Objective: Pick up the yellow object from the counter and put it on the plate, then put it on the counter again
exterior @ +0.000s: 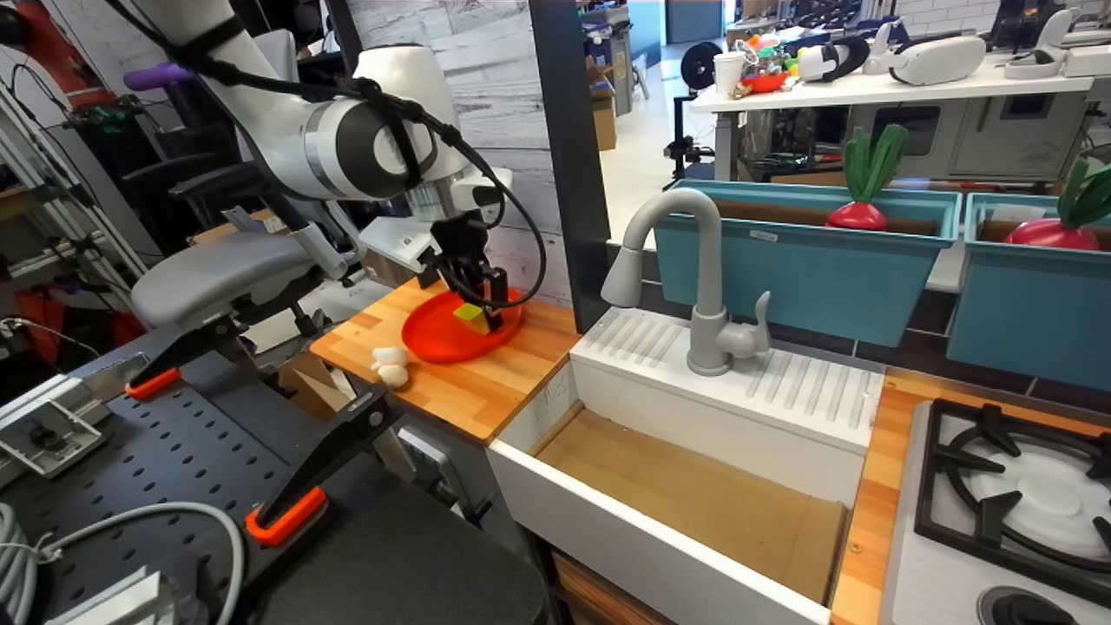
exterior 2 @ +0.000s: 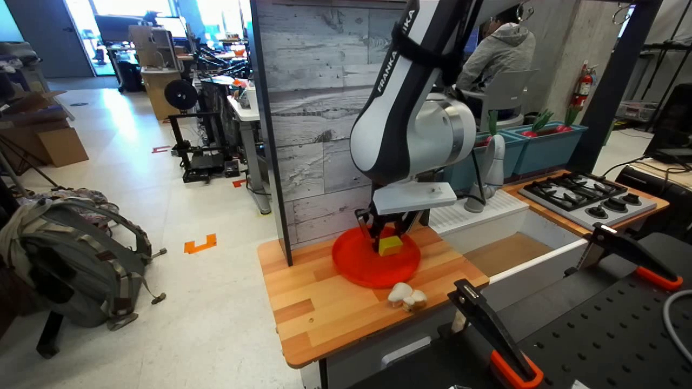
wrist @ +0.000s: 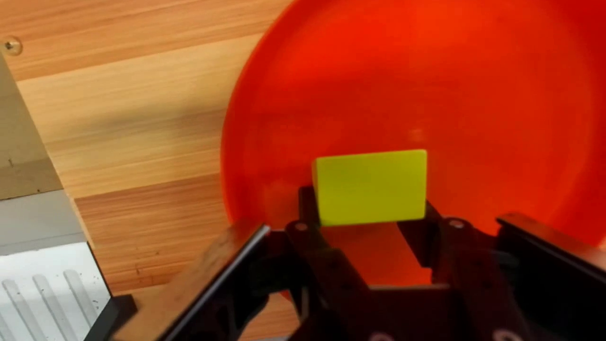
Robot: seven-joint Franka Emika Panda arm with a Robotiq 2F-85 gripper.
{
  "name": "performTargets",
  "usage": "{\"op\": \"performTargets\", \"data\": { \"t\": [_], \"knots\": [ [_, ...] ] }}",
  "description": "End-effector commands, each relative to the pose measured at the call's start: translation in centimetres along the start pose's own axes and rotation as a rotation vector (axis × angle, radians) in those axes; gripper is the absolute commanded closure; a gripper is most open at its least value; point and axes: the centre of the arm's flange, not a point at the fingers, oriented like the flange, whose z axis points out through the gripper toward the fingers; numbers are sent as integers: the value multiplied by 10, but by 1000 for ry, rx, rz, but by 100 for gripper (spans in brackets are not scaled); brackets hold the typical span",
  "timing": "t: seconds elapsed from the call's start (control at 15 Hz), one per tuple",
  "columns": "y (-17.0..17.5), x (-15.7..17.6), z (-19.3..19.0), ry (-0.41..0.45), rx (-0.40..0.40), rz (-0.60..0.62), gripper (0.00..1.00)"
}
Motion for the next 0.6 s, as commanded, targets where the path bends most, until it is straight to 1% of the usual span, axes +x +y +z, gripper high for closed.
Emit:
{"op": "performTargets", "data": {
  "t": [0.0, 0.07, 0.13, 0.2, 0.27, 0.53],
  "knots": [
    [-6, 16, 4, -10, -26, 9, 22],
    [-6, 16, 0, -5, -26, 10, 16],
    [-6, 15, -6, 9, -20, 9, 7],
    [-5, 14, -12, 13, -11, 10, 1],
    [-5, 10, -22, 25, 3, 6, 0],
    [-2, -9, -56, 74, 20, -7, 0]
  ]
}}
